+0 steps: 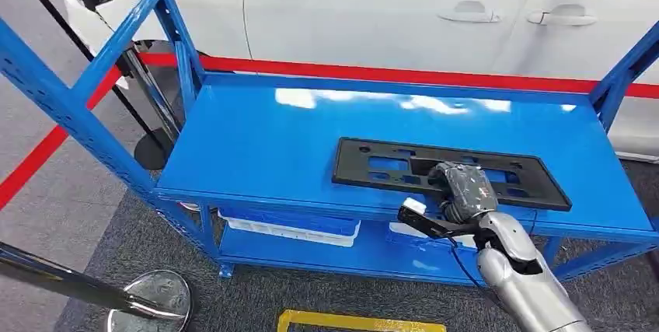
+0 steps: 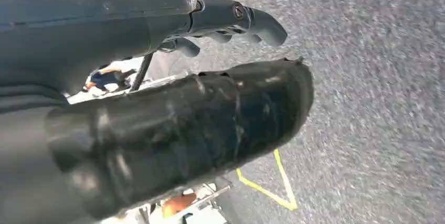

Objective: Take the parts from the cabinet and place them on the table.

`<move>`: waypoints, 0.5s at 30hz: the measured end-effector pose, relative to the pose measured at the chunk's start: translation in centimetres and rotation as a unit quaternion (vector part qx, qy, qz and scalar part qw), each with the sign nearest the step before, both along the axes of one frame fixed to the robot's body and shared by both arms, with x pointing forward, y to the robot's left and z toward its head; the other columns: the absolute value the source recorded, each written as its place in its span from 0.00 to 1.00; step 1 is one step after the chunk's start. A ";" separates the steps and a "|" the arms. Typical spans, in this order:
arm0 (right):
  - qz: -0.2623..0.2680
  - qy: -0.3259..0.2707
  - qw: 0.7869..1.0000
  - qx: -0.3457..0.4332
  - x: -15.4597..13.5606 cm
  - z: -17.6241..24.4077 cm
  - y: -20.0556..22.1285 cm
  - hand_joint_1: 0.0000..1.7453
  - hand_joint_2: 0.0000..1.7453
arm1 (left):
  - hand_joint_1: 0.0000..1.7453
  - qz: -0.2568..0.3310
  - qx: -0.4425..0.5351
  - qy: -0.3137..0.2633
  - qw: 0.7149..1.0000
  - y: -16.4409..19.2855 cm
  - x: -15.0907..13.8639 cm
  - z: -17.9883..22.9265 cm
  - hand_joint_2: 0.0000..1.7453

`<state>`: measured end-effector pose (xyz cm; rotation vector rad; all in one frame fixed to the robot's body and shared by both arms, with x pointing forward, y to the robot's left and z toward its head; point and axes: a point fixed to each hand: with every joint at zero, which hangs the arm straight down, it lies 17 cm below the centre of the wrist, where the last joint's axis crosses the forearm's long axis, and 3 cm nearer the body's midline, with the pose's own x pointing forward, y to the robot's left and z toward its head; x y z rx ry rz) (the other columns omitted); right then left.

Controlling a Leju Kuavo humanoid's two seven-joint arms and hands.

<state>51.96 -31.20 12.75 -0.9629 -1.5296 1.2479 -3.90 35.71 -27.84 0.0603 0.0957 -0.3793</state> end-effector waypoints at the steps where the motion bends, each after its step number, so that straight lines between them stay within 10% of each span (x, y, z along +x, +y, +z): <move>1: 0.000 0.000 1.000 0.000 0.0 0.0 0.0 1.00 1.00 | 0.00 0.002 -0.002 -0.005 1.000 -0.1 0.1 0.0 1.00; 15: 0.043 -0.029 0.998 0.027 -1.3 2.1 1.8 1.00 1.00 | 0.00 0.029 -0.001 -0.031 0.999 -0.3 0.7 -0.2 1.00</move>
